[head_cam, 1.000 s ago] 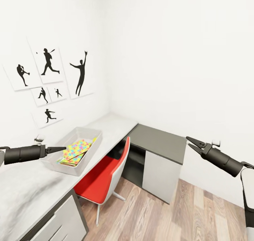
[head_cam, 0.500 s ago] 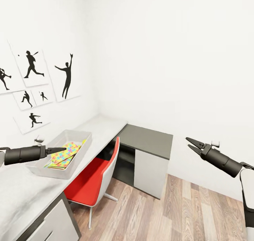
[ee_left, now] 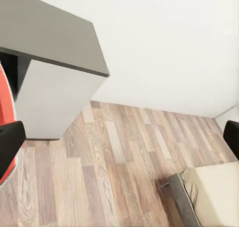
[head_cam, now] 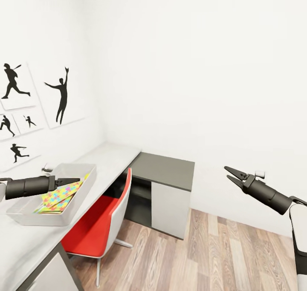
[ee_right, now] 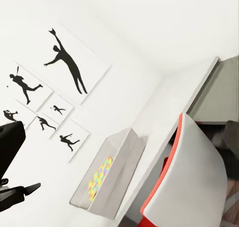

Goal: Put all the toys in the child's room - the three board games (two on the bed and one on the table), the two jigsaw puzzles on the table, and the tennis ball on the table - inside the toy box on the table in the child's room.

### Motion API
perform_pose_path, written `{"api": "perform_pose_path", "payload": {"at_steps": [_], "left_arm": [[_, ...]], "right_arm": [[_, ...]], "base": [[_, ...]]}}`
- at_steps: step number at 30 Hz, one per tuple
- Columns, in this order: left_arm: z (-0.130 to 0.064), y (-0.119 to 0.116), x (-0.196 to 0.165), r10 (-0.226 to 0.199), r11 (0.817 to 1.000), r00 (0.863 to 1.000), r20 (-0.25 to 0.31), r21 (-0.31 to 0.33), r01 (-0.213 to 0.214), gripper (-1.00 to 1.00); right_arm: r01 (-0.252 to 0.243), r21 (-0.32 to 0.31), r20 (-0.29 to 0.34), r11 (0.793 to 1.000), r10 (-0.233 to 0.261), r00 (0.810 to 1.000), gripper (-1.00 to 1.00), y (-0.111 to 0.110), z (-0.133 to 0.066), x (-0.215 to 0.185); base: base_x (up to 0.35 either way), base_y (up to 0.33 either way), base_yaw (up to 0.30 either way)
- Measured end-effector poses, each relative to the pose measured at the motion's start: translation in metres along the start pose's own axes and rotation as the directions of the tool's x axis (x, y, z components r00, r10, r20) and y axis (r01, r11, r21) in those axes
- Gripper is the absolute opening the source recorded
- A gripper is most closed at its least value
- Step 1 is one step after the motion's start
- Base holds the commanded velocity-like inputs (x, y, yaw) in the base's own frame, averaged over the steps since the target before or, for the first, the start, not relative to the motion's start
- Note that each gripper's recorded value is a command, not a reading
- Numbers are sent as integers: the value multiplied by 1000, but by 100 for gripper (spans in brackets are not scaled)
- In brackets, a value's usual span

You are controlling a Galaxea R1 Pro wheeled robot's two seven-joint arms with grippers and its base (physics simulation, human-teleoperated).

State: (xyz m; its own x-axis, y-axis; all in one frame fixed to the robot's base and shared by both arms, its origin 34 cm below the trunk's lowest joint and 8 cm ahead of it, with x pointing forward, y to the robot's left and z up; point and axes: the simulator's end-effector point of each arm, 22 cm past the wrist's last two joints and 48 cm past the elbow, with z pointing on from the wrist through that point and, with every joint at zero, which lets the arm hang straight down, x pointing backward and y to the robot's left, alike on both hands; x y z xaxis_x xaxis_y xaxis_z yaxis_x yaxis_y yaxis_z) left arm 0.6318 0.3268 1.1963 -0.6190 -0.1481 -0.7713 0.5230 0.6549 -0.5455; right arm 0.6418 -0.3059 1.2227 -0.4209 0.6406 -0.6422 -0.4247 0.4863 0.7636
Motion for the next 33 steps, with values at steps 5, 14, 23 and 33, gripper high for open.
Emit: {"api": "perform_pose_path", "payload": {"at_steps": [5,14,23,33], "left_arm": [[-2,-2,-2,4,1000,1000,4,1,-4,100],[-4,-7,-4,13,1000,1000,11,3,-13,100],[-5,-15,-8,27,1000,999,20,14,-28,100],[8,-36,-9,46,997,999,29,54,-48,100]], "right_arm": [[4,-4,3,1000,-4,1000,100,3,-1,-2],[11,-10,8,1000,-10,1000,100,8,-2,-4],[17,-16,11,1000,-16,1000,100,13,-3,-6],[57,2,48,998,-57,997,100,11,-3,-14]], "base": [[0,0,-225],[0,0,-225],[0,0,-224],[0,0,-223]]}}
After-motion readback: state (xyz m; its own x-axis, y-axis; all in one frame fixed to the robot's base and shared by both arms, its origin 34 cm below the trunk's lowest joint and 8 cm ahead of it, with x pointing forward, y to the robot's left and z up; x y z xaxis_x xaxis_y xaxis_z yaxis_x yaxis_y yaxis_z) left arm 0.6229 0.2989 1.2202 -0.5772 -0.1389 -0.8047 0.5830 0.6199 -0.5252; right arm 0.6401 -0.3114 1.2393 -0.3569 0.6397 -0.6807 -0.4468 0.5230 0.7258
